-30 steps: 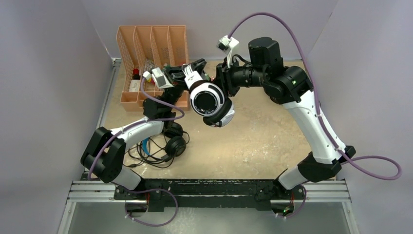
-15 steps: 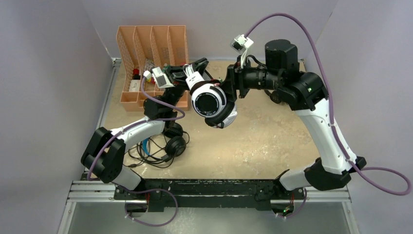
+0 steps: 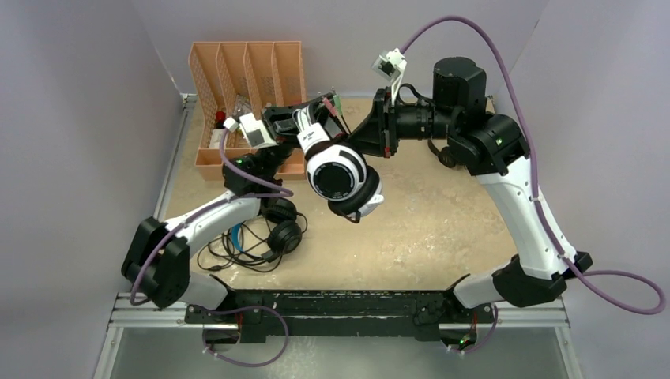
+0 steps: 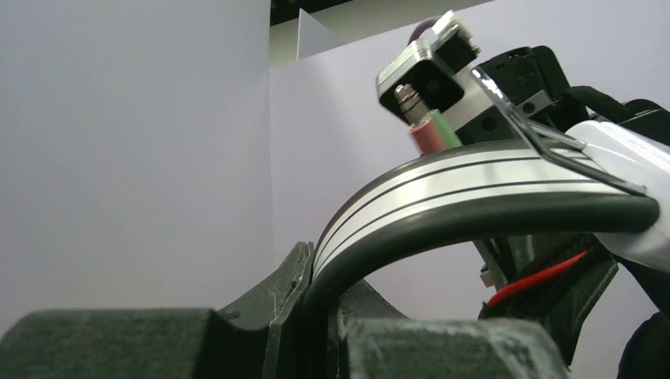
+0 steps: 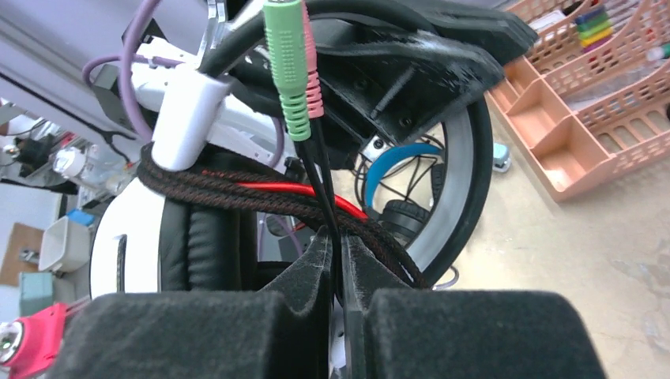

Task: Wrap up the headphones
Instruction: Wrap the headphones cable around the headphones.

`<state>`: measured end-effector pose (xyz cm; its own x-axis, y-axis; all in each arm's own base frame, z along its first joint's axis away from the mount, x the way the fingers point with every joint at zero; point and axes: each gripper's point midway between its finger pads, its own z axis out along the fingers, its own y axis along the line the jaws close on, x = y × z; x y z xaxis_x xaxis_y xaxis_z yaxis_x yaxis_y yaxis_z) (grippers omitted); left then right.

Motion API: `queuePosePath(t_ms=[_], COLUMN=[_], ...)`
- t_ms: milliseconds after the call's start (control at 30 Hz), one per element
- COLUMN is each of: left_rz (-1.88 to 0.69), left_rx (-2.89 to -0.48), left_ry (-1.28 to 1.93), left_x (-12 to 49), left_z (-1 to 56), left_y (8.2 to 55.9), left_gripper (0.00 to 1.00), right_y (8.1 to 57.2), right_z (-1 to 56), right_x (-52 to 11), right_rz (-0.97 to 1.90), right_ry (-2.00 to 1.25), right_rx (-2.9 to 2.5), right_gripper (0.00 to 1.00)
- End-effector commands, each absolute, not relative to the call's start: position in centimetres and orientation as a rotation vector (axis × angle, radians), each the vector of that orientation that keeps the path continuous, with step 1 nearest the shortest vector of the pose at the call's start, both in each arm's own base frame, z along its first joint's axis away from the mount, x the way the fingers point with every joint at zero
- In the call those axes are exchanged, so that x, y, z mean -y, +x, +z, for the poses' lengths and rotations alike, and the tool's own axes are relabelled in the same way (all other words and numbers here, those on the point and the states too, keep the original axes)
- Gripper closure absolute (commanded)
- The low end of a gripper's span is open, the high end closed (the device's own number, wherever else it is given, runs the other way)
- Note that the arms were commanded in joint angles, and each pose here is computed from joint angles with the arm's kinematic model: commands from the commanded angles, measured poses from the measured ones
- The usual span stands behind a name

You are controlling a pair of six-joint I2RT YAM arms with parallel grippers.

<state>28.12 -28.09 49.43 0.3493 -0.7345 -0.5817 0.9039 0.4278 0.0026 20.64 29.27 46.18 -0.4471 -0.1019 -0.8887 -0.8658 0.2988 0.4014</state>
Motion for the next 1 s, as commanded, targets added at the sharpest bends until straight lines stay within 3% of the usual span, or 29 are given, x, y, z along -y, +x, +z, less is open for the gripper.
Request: queuePosePath(t_ms=[0, 167, 400, 767, 967], left_rz=[-0.806, -0.487, -0.323, 0.286, 0.353], left_rx=[-0.467, -0.509, -0.581, -0.606, -0.608], left_ry=[0.54, 0.625, 0.47, 0.577, 0.58], left_x=[27.4, 26.4, 23.9, 25.0, 23.9], left_z=[52.6, 53.3, 55.3, 51.5, 51.4], left_y=[25.4, 26.7, 26.9, 24.4, 23.2], left_gripper=[1.0, 1.0, 1.0, 1.0, 1.0], right_y=[19.4, 19.0, 18.8, 19.7, 19.1], right_z=[47.8, 44.9, 44.7, 43.0, 42.9], right_x=[-29.9, -30.7, -30.8, -30.2, -29.8], right_rz=[1.308, 1.396, 1.427, 1.46, 1.579], right_ry=[-0.927, -0.977, -0.985, -0.939, -0.926], right_rx=[-1.674, -1.747, -1.745, -1.855, -1.857], right_gripper=[0.97, 1.0, 0.98, 0.95, 0.93])
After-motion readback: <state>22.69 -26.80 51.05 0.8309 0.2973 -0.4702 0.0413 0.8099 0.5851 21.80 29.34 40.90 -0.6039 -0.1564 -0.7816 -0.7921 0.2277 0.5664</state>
